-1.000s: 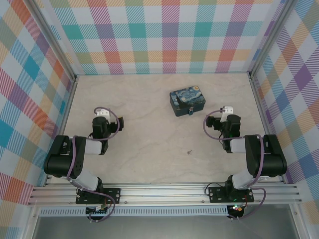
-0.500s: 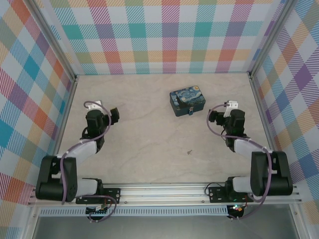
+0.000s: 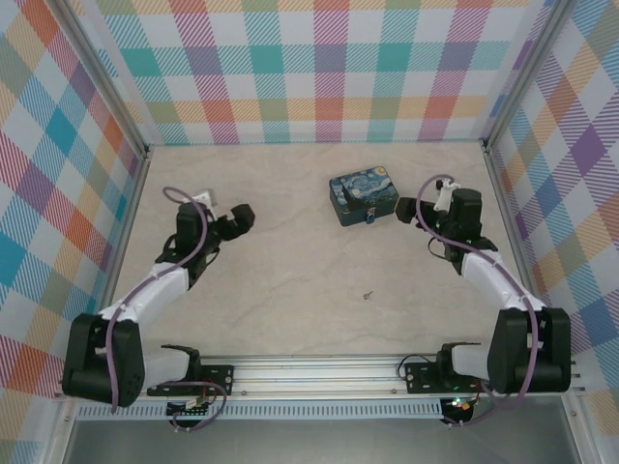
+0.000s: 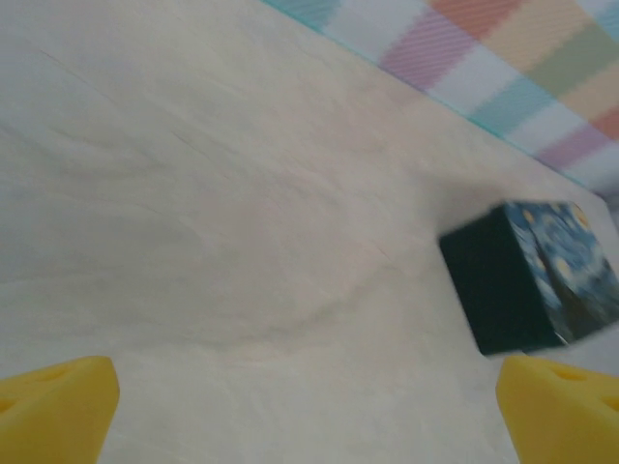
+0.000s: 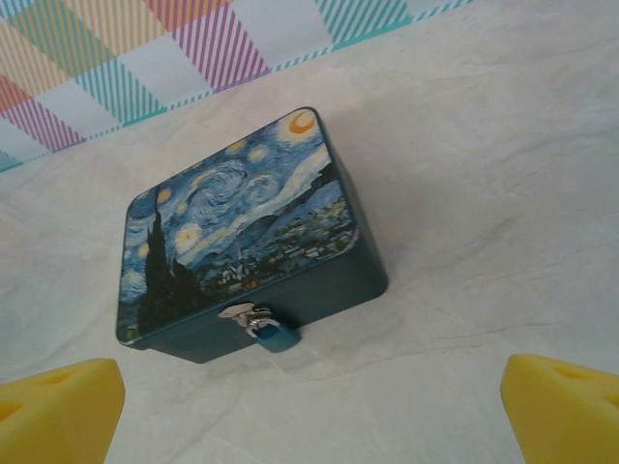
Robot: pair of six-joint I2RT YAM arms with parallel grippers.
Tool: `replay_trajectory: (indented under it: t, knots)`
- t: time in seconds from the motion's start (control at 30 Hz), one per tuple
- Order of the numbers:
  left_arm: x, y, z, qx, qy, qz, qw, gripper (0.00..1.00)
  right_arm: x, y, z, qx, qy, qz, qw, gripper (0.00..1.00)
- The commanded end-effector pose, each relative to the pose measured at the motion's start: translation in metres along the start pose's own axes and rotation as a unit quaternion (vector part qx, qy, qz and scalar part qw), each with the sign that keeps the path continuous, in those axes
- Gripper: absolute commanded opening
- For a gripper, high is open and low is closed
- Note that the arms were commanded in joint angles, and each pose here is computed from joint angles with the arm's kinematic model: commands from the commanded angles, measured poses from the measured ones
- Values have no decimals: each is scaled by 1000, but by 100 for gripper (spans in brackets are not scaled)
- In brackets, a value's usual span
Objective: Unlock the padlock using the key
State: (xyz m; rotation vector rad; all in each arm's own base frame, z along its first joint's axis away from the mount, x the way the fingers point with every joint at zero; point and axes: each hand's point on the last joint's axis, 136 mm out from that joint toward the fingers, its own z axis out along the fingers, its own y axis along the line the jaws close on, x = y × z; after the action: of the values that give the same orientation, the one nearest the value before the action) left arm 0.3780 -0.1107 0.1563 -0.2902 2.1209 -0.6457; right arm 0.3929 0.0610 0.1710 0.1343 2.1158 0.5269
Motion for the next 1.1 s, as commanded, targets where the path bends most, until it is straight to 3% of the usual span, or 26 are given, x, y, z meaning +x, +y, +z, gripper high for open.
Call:
replay_trajectory:
  t: [0.0,0.27,0.53,1.07]
  knots:
    - [14,-44,22,74,55,-32,995,100,-6,9,13,-26,31,32,999,100]
    - [37,-106,79,131,112,-32,985,98,-16,-2,78,-31,88,48,994,100]
    - [60,-139,132,154,164,-34,974,94,-18,-4,128,-64,115,62,989,100]
    - [88,-176,200,166,212,-42,962,92,0,12,155,-140,163,79,973,98]
